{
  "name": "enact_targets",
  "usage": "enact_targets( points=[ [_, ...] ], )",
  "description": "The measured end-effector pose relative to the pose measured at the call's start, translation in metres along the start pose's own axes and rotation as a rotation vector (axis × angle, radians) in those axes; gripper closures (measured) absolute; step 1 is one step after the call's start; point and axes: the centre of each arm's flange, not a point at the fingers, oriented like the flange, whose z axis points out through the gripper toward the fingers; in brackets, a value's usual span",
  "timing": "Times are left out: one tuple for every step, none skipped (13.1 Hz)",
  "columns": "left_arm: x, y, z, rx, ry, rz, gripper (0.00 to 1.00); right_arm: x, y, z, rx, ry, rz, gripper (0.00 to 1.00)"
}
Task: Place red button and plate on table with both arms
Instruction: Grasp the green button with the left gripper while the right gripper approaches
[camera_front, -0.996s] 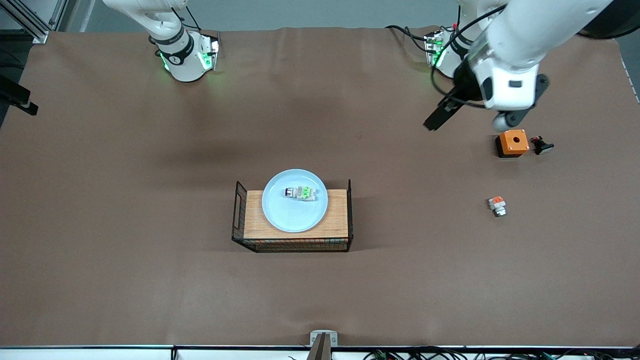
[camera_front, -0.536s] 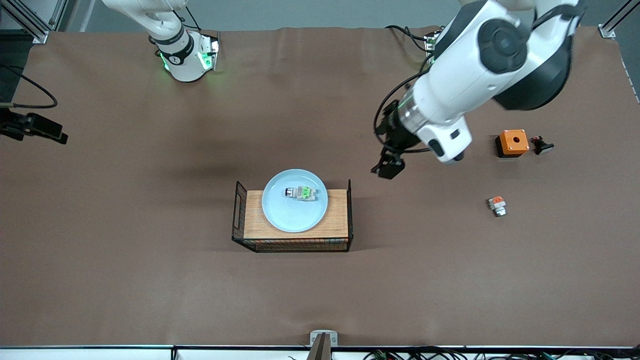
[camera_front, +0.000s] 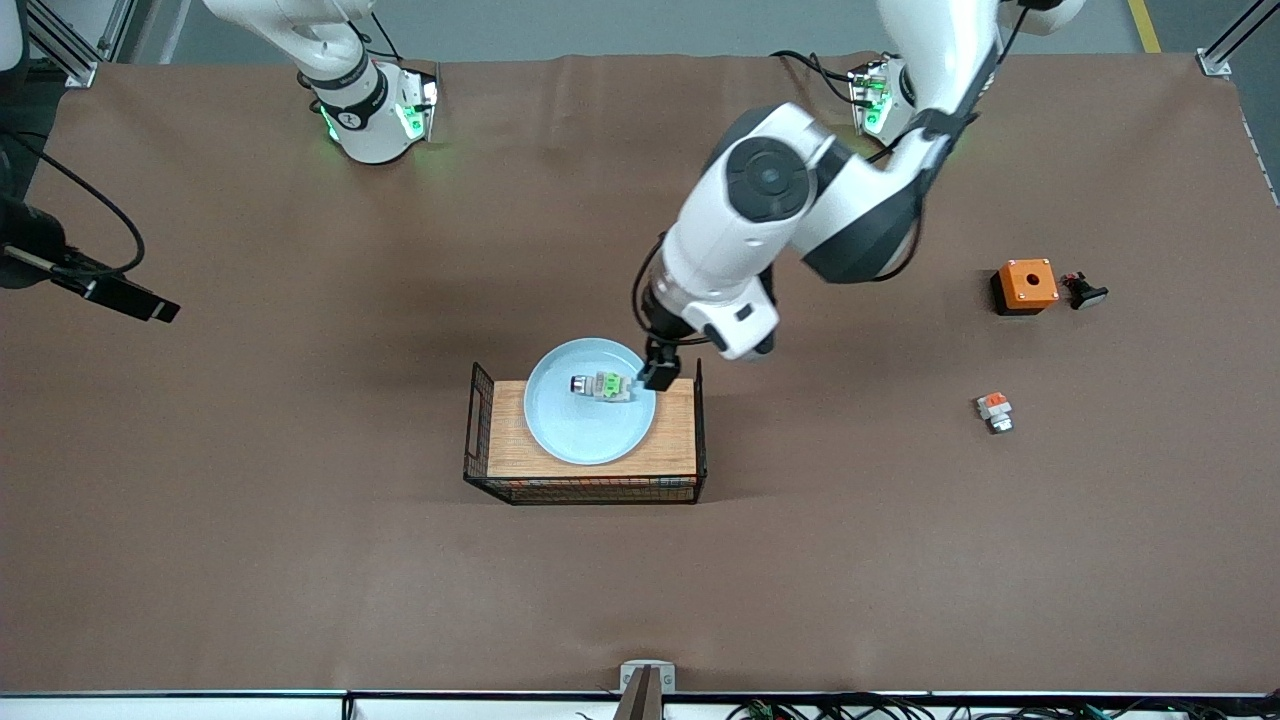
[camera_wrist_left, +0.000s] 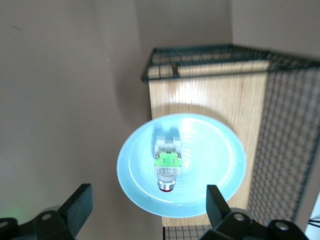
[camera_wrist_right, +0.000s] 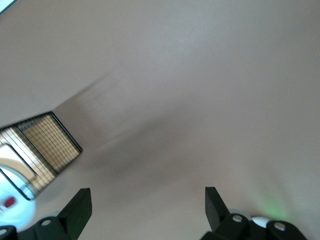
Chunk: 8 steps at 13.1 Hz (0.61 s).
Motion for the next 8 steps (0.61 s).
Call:
enact_targets(
  points=[
    [-0.004,0.003,0.014,-0.011,-0.01,0.003,0.0,-0.007,-0.009,0.002,0.002,-0.011,0.069,0.0],
    [-0.003,0.007,0.024,-0.017,-0.015,-0.001,0.0,-0.015,-0.019,0.004,0.008,-0.023,0.124,0.0],
    [-0.001,0.01,0.032,-0.016,-0.014,-0.005,0.0,-0.021,-0.028,0.006,0.021,-0.041,0.166,0.0],
    [0.0,0.011,0.038,-0.013,-0.012,-0.006,0.0,-0.025,-0.034,0.009,0.038,-0.058,0.195,0.0],
    [0.0,0.011,0.043,-0.014,-0.013,-0.007,0.0,-0.025,-0.039,0.014,0.057,-0.064,0.21,0.0],
    [-0.001,0.012,0.048,-0.022,-0.019,-0.007,0.0,-0.024,-0.045,0.021,0.07,-0.06,0.212,0.0],
    [-0.001,0.013,0.054,-0.026,-0.021,-0.007,0.0,-0.024,-0.053,0.029,0.079,-0.054,0.208,0.0],
    [0.0,0.013,0.06,-0.024,-0.021,-0.006,0.0,-0.025,-0.062,0.037,0.082,-0.05,0.202,0.0]
  ],
)
